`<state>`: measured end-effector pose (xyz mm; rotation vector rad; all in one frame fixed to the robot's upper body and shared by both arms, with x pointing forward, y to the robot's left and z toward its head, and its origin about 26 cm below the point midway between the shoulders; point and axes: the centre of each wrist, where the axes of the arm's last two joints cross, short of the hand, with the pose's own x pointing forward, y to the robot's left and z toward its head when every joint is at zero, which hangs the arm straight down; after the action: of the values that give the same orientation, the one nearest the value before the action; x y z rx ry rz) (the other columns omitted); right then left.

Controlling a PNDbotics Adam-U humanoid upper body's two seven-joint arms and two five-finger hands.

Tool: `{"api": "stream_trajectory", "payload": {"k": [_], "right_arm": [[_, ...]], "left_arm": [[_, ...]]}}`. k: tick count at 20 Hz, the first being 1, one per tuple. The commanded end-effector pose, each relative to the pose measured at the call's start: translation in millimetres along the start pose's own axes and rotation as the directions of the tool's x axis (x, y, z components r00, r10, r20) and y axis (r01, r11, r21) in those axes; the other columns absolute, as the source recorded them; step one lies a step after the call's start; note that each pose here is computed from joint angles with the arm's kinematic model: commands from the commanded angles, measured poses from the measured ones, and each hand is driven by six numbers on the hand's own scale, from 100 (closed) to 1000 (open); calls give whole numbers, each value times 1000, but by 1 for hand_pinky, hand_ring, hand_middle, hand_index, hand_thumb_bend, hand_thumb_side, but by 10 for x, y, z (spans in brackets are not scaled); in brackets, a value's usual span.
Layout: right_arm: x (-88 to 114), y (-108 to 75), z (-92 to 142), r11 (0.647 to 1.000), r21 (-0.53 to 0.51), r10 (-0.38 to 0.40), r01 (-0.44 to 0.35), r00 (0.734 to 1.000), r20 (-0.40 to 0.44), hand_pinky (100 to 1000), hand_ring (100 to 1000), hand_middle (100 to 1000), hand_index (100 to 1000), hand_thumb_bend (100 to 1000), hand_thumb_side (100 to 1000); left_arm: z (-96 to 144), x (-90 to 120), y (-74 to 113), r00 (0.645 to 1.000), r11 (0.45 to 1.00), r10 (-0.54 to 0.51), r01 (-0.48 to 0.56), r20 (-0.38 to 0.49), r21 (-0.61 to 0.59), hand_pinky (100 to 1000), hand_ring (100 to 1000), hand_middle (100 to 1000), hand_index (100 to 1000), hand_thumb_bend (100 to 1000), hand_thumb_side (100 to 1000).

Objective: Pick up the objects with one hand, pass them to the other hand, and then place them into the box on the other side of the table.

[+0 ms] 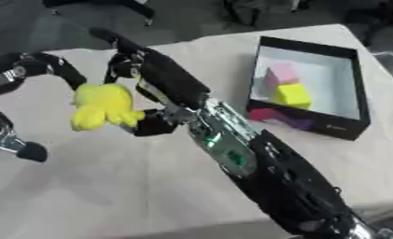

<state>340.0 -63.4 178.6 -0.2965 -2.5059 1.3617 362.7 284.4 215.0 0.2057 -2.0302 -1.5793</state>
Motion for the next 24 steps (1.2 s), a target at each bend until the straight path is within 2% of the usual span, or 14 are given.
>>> {"api": "stream_trajectory", "payload": {"k": [1, 4, 7, 10, 12, 14, 16, 18, 20, 22, 23, 24], "right_arm": [[23, -144, -35, 999, -14, 42, -42, 998, 36, 838, 740, 1000, 224, 100, 100], [14, -194, -25, 998, -15, 56, -55, 998, 34, 835, 738, 1000, 225, 100, 100], [-118, -291, 48, 996, -29, 82, -83, 996, -32, 832, 734, 1000, 231, 100, 100], [-423, -471, 230, 987, -45, 141, -152, 973, -183, 825, 723, 1000, 237, 100, 100], [-713, -609, 437, 974, -70, 178, -213, 924, -338, 821, 715, 1000, 234, 100, 100], [-1053, -760, 725, 948, -88, 219, -306, 825, -521, 816, 707, 1000, 230, 100, 100], [-1385, -865, 1052, 917, -87, 227, -390, 688, -690, 812, 700, 1000, 233, 100, 100], [-1657, -909, 1380, 890, -67, 214, -451, 543, -812, 808, 697, 1000, 238, 100, 100], [-1876, -930, 1722, 859, -42, 183, -511, 382, -906, 800, 688, 1000, 251, 100, 100], [-2020, -945, 2023, 826, -4, 153, -563, 231, -961, 802, 696, 1000, 321, 100, 100], [-2067, -954, 2141, 811, 25, 150, -585, 167, -975, 802, 698, 1000, 341, 100, 100], [-2103, -968, 2247, 796, 55, 149, -603, 107, -983, 804, 705, 1000, 402, 197, 100]], "left_arm": [[164, -109, 231, 996, 991, -30, 41, -86, 126, 738, 692, 711, 845, 733, 648], [286, -235, 378, 985, 959, 5, 44, -170, 281, 732, 687, 704, 837, 708, 634], [460, -302, 543, 972, 904, 47, 56, -229, 424, 721, 672, 686, 823, 644, 606], [697, -297, 662, 960, 846, 81, 76, -267, 527, 707, 642, 656, 812, 592, 589], [875, -258, 674, 952, 818, 90, 96, -291, 568, 704, 634, 647, 809, 580, 580], [1059, -219, 609, 939, 793, 107, 118, -327, 597, 704, 632, 642, 806, 572, 579], [1194, -170, 488, 928, 773, 125, 130, -350, 621, 704, 631, 640, 804, 566, 580], [1307, -134, 362, 916, 750, 156, 135, -371, 647, 703, 630, 636, 803, 560, 579], [1413, -108, 226, 898, 718, 200, 138, -392, 682, 700, 625, 629, 799, 551, 578], [1496, -86, 100, 879, 683, 247, 139, -407, 717, 698, 623, 623, 796, 546, 578], [1530, -76, 50, 870, 668, 267, 143, -414, 731, 698, 621, 621, 795, 545, 578], [1560, -68, 5, 861, 652, 286, 146, -420, 744, 697, 620, 620, 795, 542, 578]]}}
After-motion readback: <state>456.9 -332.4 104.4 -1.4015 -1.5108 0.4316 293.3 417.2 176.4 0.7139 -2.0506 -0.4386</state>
